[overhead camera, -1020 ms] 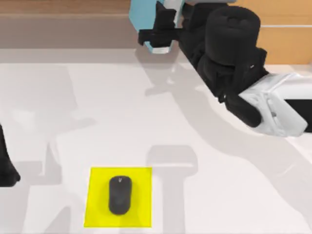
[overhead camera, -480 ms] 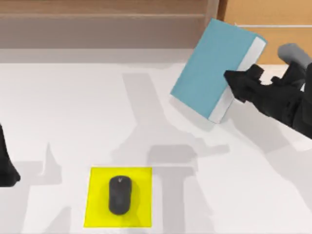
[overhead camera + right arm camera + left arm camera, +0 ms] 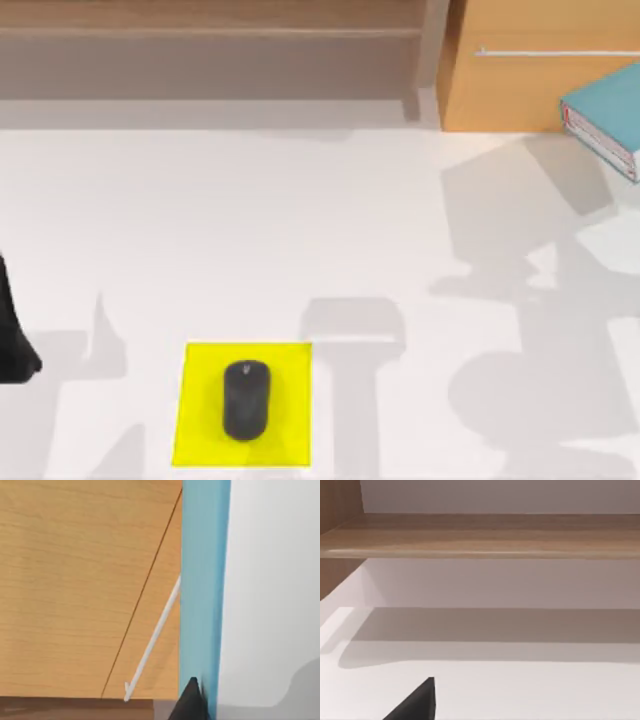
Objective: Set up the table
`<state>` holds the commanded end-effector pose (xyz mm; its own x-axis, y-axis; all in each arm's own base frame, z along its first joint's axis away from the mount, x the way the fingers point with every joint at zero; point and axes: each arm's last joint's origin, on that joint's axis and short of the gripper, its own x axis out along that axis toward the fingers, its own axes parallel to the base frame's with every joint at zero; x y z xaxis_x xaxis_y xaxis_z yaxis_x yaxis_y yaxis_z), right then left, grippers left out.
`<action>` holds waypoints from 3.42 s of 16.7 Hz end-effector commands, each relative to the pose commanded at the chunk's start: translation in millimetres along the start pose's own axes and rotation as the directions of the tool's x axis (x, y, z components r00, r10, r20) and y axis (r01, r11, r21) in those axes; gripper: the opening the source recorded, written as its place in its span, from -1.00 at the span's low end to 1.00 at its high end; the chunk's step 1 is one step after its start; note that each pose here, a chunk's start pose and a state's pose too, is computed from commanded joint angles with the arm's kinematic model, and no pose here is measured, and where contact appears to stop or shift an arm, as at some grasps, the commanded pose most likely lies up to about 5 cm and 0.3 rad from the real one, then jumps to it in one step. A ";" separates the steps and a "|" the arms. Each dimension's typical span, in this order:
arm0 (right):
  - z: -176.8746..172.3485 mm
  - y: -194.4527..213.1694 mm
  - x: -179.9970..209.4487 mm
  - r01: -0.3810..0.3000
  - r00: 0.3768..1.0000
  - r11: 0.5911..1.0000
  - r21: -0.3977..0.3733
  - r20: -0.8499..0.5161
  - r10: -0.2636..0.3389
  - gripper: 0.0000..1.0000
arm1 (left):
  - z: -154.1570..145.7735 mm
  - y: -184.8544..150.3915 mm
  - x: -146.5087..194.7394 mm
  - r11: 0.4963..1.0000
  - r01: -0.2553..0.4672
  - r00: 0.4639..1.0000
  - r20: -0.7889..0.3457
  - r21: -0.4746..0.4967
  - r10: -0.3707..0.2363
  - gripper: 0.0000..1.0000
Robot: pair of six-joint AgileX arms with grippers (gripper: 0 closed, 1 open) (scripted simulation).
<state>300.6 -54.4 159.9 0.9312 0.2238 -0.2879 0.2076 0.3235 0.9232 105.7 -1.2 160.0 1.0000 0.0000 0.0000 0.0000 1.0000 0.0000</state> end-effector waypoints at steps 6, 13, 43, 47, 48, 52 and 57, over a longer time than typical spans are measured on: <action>95.0 -25.7 -7.4 -0.020 0.974 0.965 0.263 0.224 -0.041 -1.00 | 0.0 0.0 0.0 1.000 0.000 1.000 0.000 0.000 0.000 1.00; 122.1 -37.2 12.9 -0.036 0.967 0.944 0.327 0.248 -0.049 -1.00 | 0.0 0.0 0.0 1.000 0.000 1.000 0.000 0.000 0.000 1.00; 130.2 -35.5 41.8 -0.036 0.967 0.944 0.327 0.248 -0.049 0.96 | 0.0 0.0 0.0 1.000 0.000 1.000 0.000 0.000 0.000 1.00; 130.2 -35.5 41.8 -0.036 0.967 0.944 0.327 0.248 -0.049 1.00 | 0.0 0.0 0.0 1.000 0.000 1.000 0.000 0.000 0.000 1.00; 130.2 -35.5 41.8 -0.036 0.967 0.944 0.327 0.248 -0.049 1.00 | 0.0 0.0 0.0 1.000 0.000 1.000 0.000 0.000 0.000 1.00; 130.7 -35.8 41.0 -0.036 0.967 0.944 0.327 0.250 -0.050 1.00 | 0.0 0.0 0.0 1.000 0.000 1.000 0.000 0.000 0.000 1.00; 126.3 -34.7 25.0 -0.041 0.967 0.948 0.316 0.253 -0.042 1.00 | 0.0 0.0 0.0 1.000 0.000 1.000 0.000 0.000 0.000 1.00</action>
<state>354.6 -176.2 152.9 0.9671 -0.0297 -0.2528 0.2531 0.0068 0.9674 105.7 -1.2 160.0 1.0000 0.0000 0.0000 0.0000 1.0000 0.0000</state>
